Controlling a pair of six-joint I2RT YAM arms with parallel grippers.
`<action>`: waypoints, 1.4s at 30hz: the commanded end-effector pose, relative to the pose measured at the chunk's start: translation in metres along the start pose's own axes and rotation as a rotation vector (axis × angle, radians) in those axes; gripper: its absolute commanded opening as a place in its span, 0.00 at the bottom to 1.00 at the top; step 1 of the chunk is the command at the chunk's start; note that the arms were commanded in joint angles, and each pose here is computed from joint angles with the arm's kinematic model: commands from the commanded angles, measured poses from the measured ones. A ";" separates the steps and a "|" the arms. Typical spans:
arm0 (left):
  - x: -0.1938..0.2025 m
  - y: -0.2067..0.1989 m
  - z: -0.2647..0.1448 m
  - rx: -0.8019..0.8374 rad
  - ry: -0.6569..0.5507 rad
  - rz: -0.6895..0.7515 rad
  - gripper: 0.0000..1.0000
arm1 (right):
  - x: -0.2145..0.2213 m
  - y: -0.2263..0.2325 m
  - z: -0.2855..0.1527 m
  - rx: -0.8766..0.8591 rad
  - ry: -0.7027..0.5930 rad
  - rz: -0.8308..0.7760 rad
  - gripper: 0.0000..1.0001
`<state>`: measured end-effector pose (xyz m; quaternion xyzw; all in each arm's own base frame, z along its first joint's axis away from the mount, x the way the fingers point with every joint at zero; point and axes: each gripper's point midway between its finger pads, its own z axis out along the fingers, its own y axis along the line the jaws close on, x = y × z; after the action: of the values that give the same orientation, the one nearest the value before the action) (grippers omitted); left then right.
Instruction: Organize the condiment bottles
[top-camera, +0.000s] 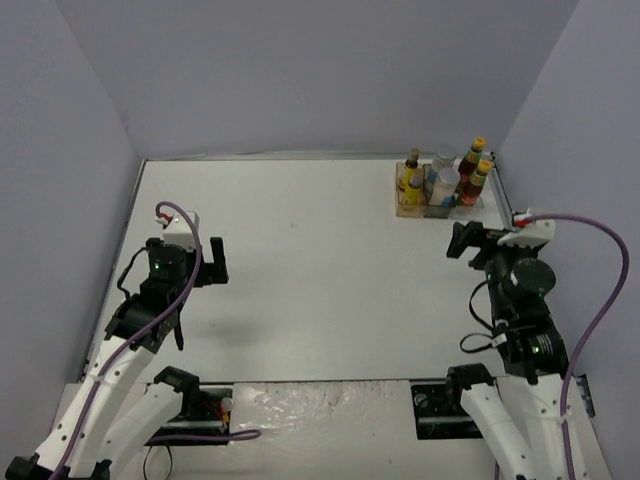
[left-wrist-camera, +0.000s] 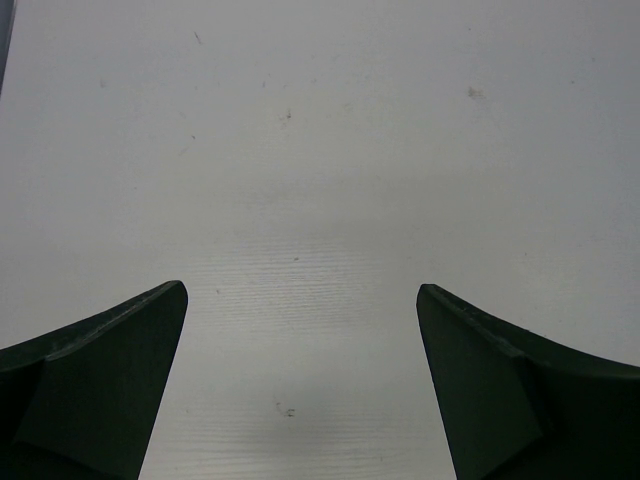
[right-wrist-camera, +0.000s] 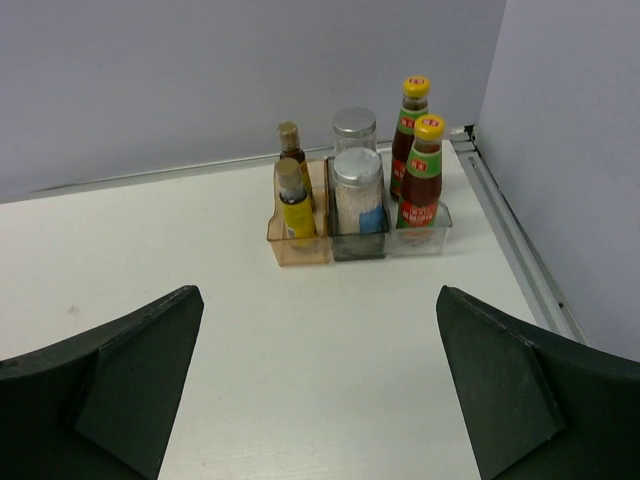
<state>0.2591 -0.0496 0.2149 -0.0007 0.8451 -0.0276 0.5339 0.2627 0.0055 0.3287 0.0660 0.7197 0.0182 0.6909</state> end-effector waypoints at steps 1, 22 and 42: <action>-0.023 0.001 -0.005 -0.012 -0.094 -0.024 0.97 | 0.011 -0.008 -0.018 0.020 -0.023 0.035 1.00; -0.015 0.018 -0.013 -0.081 -0.113 -0.003 0.97 | 0.031 -0.016 -0.046 0.033 0.011 0.035 1.00; -0.013 0.020 -0.003 -0.102 -0.106 0.025 0.97 | 0.034 -0.012 -0.045 0.024 0.026 0.040 1.00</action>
<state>0.2512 -0.0285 0.2044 -0.0130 0.8385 0.0213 0.5444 0.2080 0.0014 0.2859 0.0777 0.7394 0.0238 0.6683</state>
